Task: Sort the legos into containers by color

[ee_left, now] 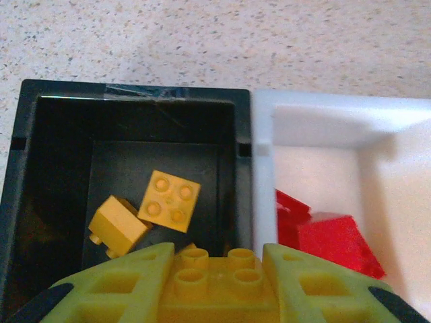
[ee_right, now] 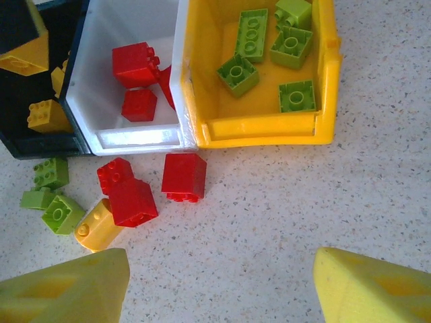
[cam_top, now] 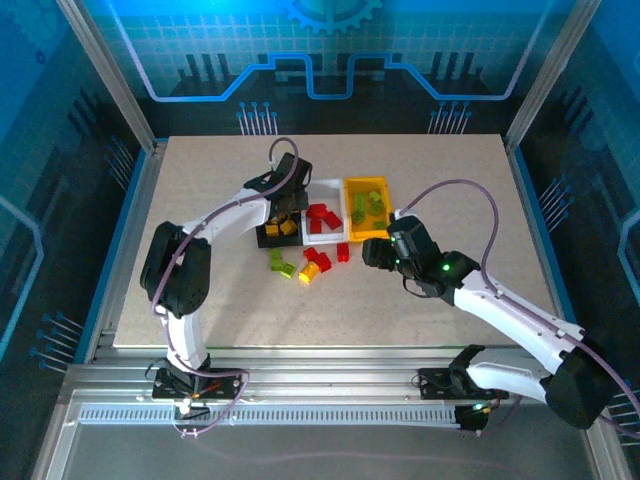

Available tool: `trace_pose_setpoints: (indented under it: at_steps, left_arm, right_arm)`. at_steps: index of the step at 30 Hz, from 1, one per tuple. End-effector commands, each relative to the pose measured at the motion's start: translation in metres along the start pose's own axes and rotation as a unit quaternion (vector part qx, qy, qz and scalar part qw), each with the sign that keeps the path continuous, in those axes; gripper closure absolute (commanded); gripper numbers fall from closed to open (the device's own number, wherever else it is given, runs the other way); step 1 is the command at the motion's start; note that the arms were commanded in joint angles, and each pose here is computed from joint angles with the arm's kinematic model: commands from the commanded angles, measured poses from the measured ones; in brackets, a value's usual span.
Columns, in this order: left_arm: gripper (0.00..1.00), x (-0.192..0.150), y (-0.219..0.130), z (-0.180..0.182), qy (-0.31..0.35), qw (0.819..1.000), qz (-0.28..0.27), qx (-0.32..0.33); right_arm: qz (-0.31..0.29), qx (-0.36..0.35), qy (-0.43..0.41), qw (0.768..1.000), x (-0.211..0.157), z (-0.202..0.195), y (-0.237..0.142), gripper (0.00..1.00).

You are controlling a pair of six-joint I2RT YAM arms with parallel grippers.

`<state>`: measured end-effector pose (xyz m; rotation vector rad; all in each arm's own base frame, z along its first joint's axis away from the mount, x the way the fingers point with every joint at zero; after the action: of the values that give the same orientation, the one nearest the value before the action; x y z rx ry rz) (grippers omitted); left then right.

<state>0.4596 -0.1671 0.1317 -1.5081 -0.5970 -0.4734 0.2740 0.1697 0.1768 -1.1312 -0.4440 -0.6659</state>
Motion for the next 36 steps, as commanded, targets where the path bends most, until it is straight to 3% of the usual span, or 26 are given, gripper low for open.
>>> trace_pose_setpoints:
  at_steps: [1, 6, 12, 16, 22, 29, 36]
  left_arm:
    - [0.63, 0.004, 0.007, 0.013, 0.011, 0.999, 0.015, 0.027]
    - [0.34, 0.003, 0.009, 0.011, 0.006, 0.999, 0.028, 0.020]
    - [0.02, 0.014, -0.039, 0.001, -0.036, 0.998, -0.014, -0.049]
    - [0.01, 0.000, -0.079, -0.013, -0.060, 0.991, -0.037, -0.117]
    - [0.01, -0.057, -0.124, -0.019, -0.060, 0.984, -0.044, -0.160]
    - [0.01, -0.117, -0.141, 0.016, -0.107, 0.980, -0.030, -0.166]
    - [0.01, -0.135, -0.154, 0.036, -0.117, 0.979, -0.034, -0.161]
  right_arm:
    - [-0.010, -0.002, 0.018, 1.000, 0.003, -0.007, -0.007, 0.26]
    - [-0.010, 0.000, 0.020, 1.000, 0.003, -0.007, -0.010, 0.25]
    - [0.008, -0.002, 0.014, 1.000, -0.004, -0.006, 0.000, 0.21]
    - [0.047, -0.007, 0.008, 0.999, -0.021, -0.002, 0.026, 0.20]
    - [0.079, -0.009, -0.026, 0.997, -0.037, 0.034, 0.069, 0.21]
    - [0.073, -0.059, -0.025, 0.995, -0.032, 0.048, 0.115, 0.21]
    - [0.084, -0.130, -0.015, 0.988, -0.039, 0.032, 0.144, 0.27]
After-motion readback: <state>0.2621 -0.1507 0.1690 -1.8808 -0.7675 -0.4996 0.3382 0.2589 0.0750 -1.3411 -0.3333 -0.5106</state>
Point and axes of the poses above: each hand's point on the last joint's axis, 136 mm out from that joint toward the fingers, its own y axis out along the fingers, its own z axis along the line the jaws close on, x = y × z, the point moved 1 cm from there along -y, back along the fingers, and after that the axes turned 7 degrees about y, right-handed, at the moved point
